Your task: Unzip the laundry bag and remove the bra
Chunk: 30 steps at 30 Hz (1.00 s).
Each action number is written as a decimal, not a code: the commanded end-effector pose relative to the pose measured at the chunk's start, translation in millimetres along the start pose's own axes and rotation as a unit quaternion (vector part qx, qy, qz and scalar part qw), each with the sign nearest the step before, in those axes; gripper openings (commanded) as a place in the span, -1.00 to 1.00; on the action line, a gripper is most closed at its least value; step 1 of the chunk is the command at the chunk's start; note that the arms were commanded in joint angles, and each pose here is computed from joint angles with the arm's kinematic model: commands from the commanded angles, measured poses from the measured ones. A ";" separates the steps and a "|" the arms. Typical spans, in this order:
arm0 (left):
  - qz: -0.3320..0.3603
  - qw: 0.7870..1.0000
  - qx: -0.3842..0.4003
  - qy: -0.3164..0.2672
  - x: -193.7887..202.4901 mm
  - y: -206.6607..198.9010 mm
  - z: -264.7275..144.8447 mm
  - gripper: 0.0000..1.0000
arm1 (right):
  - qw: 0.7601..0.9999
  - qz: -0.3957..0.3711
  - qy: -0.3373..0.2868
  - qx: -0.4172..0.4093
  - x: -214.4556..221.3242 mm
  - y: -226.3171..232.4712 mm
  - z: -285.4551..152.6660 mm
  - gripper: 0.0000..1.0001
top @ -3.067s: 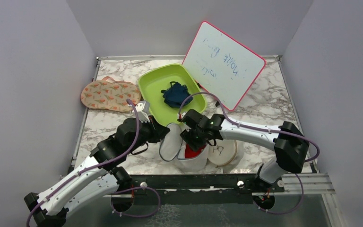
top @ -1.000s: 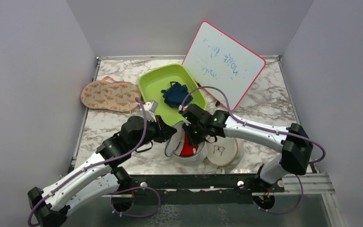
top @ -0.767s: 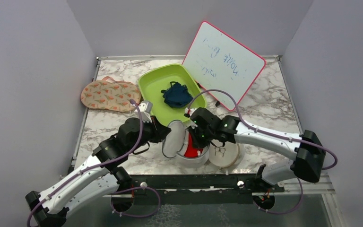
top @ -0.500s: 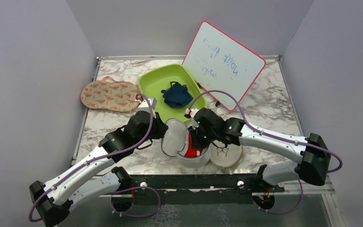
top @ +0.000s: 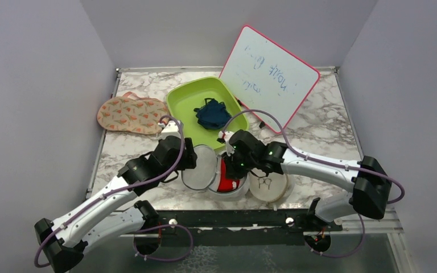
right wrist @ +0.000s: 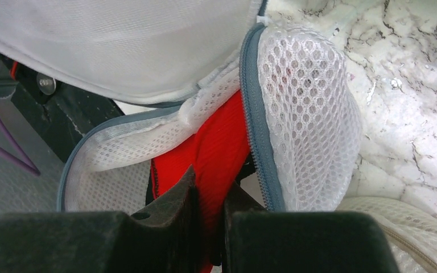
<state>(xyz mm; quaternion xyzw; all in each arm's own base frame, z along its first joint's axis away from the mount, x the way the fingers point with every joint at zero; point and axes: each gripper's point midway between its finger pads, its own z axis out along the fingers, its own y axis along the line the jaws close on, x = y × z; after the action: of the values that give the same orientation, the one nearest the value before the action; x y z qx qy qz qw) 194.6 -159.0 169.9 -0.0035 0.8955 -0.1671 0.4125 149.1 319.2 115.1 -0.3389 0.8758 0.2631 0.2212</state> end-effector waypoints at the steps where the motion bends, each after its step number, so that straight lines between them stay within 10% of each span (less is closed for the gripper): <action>1: 0.006 0.999 -0.028 -0.028 -21.5 9.7 -16.5 0.16 | 1.000 -0.007 -0.013 -0.018 -6.9 5.4 10.4 -0.84; 3: 0.005 0.999 -0.028 -0.042 -33.3 9.4 -26.4 0.74 | 1.000 -0.007 -0.010 -0.013 -6.2 3.6 13.4 -0.84; 6: 0.004 0.997 -0.037 -0.060 -48.7 13.6 -42.0 0.90 | 1.000 -0.010 -0.004 -0.009 -5.1 1.3 15.4 -0.84; 14: 0.009 0.997 0.028 -0.077 -62.1 -5.7 -62.1 0.73 | 1.000 -0.011 -0.008 -0.019 -7.4 4.7 15.8 -0.84; 20: 0.036 0.988 0.144 0.046 -3.0 -54.8 -26.9 0.40 | 1.000 -0.007 -0.017 -0.022 -14.0 6.6 14.8 -0.84; 30: 0.031 0.983 0.138 0.117 49.9 -54.4 12.4 0.54 | 0.999 -0.008 -0.025 -0.021 -22.3 7.8 9.5 -0.84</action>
<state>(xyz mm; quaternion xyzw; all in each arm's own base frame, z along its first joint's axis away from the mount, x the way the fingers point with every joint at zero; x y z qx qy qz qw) 161.1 -196.3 128.3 0.0962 0.9267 -0.2163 0.2918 152.9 327.3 103.7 -0.3437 0.8750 0.2643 0.2154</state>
